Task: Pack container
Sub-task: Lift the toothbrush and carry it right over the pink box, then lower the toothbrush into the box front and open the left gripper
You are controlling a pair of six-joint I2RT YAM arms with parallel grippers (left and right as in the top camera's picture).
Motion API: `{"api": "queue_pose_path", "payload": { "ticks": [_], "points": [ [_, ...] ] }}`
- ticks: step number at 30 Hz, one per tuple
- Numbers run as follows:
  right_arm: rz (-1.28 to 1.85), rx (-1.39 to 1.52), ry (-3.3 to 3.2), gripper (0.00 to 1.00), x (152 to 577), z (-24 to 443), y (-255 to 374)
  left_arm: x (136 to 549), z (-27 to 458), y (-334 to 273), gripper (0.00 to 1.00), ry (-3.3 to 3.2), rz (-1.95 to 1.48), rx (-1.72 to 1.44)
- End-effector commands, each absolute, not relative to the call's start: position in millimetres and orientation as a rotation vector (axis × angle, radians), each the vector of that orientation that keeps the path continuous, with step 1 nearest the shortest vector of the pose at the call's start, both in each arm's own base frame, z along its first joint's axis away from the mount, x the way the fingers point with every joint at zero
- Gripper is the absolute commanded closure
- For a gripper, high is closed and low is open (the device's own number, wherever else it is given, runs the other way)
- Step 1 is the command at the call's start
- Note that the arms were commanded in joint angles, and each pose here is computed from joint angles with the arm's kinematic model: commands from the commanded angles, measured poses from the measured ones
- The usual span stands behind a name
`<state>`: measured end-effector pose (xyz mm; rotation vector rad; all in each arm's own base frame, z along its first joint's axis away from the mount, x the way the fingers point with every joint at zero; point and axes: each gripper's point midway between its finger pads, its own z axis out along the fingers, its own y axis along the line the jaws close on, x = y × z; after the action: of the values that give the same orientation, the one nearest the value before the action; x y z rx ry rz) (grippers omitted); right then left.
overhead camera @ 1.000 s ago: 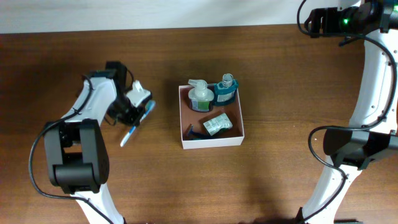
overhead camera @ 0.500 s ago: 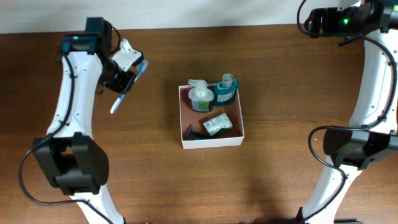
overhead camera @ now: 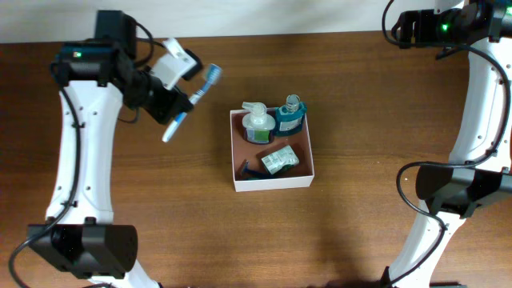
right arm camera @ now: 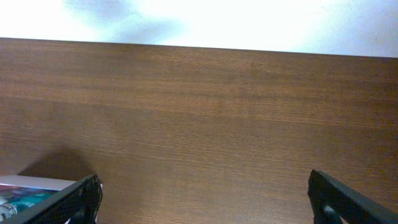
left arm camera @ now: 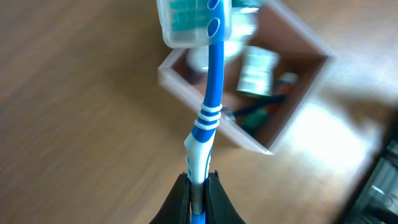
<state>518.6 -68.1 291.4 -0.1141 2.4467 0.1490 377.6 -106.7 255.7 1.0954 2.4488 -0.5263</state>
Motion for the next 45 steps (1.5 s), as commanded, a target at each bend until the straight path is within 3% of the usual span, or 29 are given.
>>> {"api": "queue_pose_path", "payload": {
  "ticks": [1,10,17,45],
  "points": [
    [0.143,-0.11,2.438,0.01,519,295,-70,353,272,-141,0.99,2.288,-0.657,1.296],
    [0.143,-0.11,2.438,0.02,519,294,-70,321,269,-197,0.99,2.155,-0.682,1.581],
    [0.143,-0.11,2.438,0.01,519,294,-70,313,255,-220,0.99,2.11,-0.479,1.768],
    [0.143,-0.11,2.437,0.01,519,295,-70,308,164,-263,0.98,1.966,-0.434,1.975]
  ]
}}
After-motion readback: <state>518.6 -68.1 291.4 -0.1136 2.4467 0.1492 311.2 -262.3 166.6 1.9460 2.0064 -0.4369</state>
